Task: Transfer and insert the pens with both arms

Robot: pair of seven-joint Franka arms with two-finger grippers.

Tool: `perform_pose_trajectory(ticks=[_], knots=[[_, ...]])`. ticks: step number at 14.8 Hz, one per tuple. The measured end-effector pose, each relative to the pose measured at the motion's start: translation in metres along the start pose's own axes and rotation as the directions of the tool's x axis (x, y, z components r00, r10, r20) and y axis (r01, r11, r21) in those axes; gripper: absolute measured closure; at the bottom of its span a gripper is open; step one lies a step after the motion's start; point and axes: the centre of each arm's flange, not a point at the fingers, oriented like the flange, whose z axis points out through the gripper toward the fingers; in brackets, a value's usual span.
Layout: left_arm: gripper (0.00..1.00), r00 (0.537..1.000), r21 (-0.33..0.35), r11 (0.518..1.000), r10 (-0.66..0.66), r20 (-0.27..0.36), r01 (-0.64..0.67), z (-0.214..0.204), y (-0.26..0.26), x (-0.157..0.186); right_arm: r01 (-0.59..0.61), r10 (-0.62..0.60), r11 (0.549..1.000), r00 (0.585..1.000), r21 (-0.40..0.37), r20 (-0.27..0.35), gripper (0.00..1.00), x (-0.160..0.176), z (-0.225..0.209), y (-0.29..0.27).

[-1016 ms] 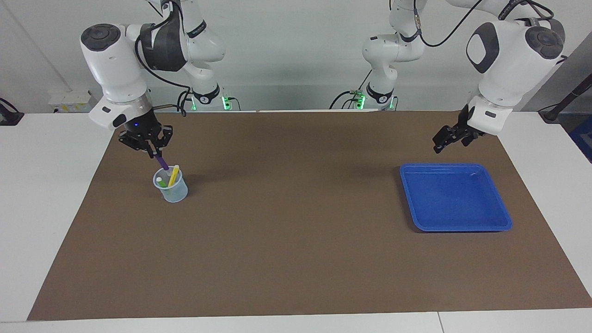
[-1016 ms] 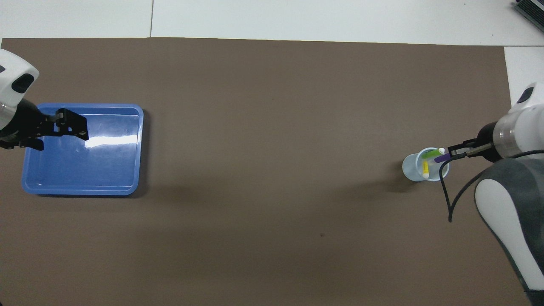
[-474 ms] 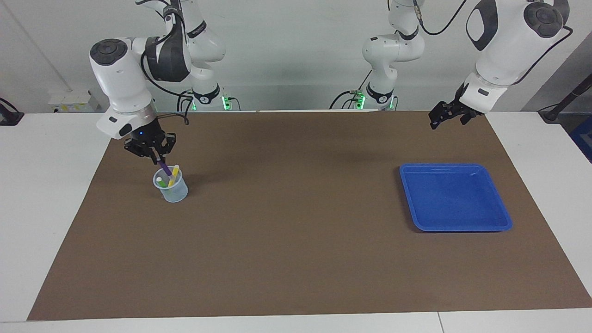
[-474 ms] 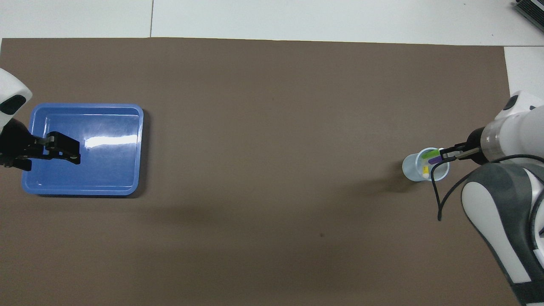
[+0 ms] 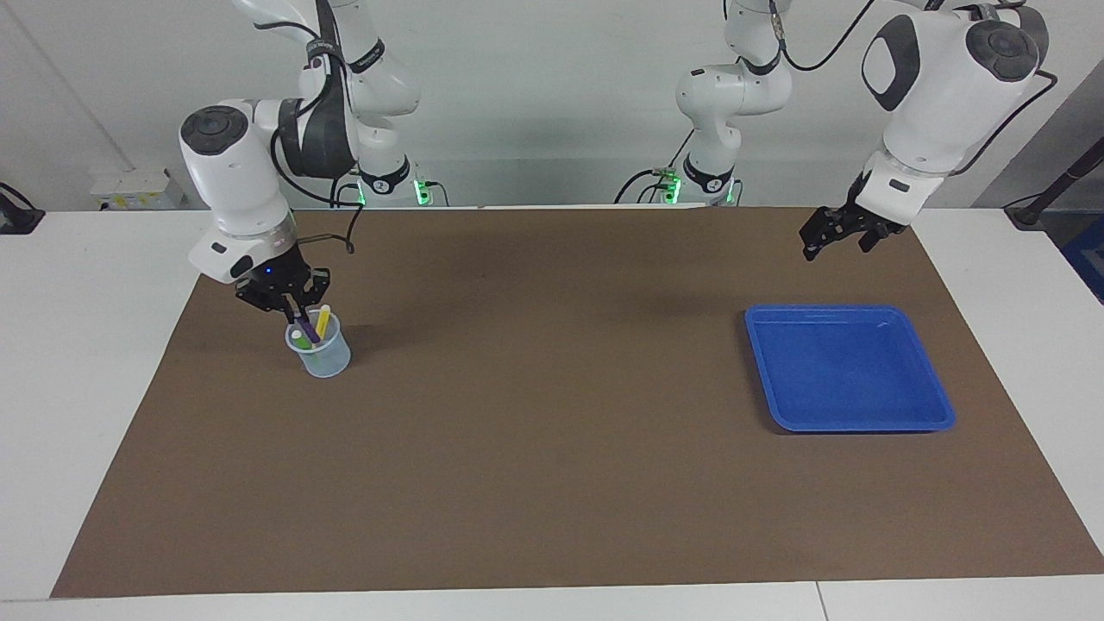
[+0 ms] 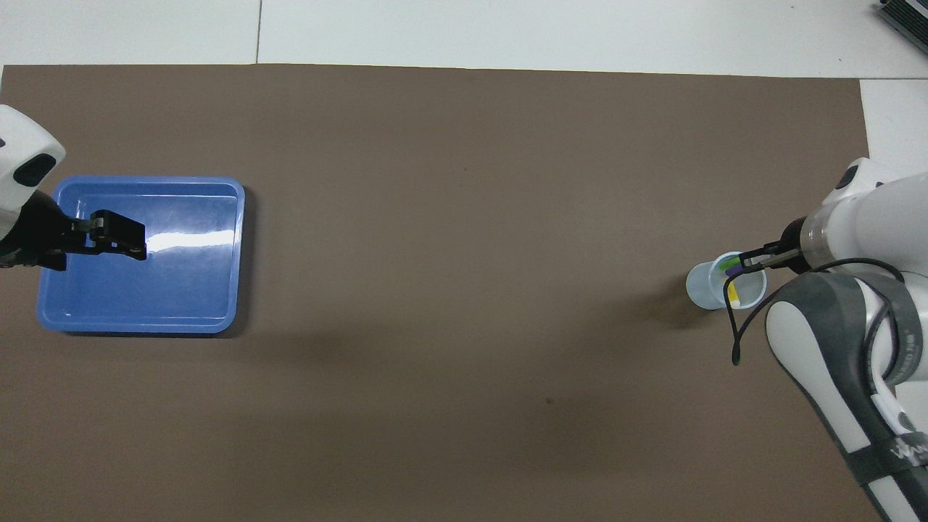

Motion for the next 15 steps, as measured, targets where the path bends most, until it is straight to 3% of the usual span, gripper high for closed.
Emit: perform_pose_trajectory(ticks=[3,9,11,15], knots=[[0.0,1.0,-0.002,1.0,0.001,-0.01,-0.001,0.002,0.001,0.003,-0.007,0.007,1.0,1.0,0.007,0.017,0.81,0.003,0.021,0.005],[0.0,0.999,-0.002,1.0,-0.004,0.041,0.004,0.02,-0.002,0.007,-0.047,0.047,0.999,0.999,0.007,0.02,0.78,0.004,0.023,0.005],[0.0,0.999,-0.003,1.0,-0.003,0.032,0.004,0.012,-0.001,0.005,-0.051,0.051,0.999,0.998,0.007,0.019,0.6,0.004,0.023,0.006],[0.0,0.999,-0.002,1.0,-0.014,0.031,0.014,-0.003,-0.008,-0.003,-0.053,0.053,0.999,0.998,0.008,0.026,0.15,0.003,0.021,0.006]])
